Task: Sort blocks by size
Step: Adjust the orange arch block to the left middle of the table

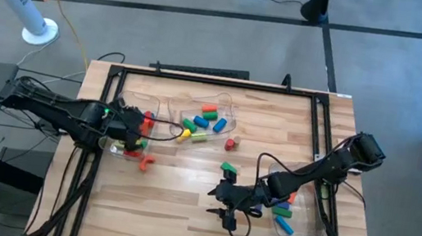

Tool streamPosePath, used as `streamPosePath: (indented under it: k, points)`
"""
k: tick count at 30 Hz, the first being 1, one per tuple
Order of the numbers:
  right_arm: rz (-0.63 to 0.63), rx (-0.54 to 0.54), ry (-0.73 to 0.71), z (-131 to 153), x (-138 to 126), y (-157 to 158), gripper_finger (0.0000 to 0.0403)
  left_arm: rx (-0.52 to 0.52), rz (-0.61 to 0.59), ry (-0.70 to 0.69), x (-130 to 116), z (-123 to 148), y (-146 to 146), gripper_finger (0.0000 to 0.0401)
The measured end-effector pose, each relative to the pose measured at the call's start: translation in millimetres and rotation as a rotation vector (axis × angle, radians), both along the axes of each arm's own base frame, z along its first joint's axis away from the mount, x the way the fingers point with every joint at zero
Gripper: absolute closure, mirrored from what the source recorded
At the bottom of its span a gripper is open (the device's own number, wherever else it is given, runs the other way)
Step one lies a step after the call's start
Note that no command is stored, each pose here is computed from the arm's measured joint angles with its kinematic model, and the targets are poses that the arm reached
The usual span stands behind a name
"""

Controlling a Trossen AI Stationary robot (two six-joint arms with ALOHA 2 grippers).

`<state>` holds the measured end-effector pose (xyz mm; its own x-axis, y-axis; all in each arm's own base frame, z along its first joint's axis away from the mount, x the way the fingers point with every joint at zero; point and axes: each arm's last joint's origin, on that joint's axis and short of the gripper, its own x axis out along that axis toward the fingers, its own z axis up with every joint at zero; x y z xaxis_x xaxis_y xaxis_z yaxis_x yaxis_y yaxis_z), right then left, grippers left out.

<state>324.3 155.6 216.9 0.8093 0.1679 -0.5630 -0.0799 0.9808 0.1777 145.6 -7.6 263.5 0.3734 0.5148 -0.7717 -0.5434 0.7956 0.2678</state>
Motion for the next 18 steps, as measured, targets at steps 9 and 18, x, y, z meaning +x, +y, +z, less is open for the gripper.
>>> streamPosePath:
  k: [9, 18]
  points:
    - [0.000, 0.000, 0.000, 0.0, 0.0, 0.0, 0.0121, -0.013, -0.305, -0.115, 20.5, 9.3, -14.9, 0.0157]
    - [0.001, -0.004, -0.002, 0.1, 0.4, -0.7, 0.0121, -0.015, -0.486, 0.003, 43.9, -8.6, -32.6, 0.0156]
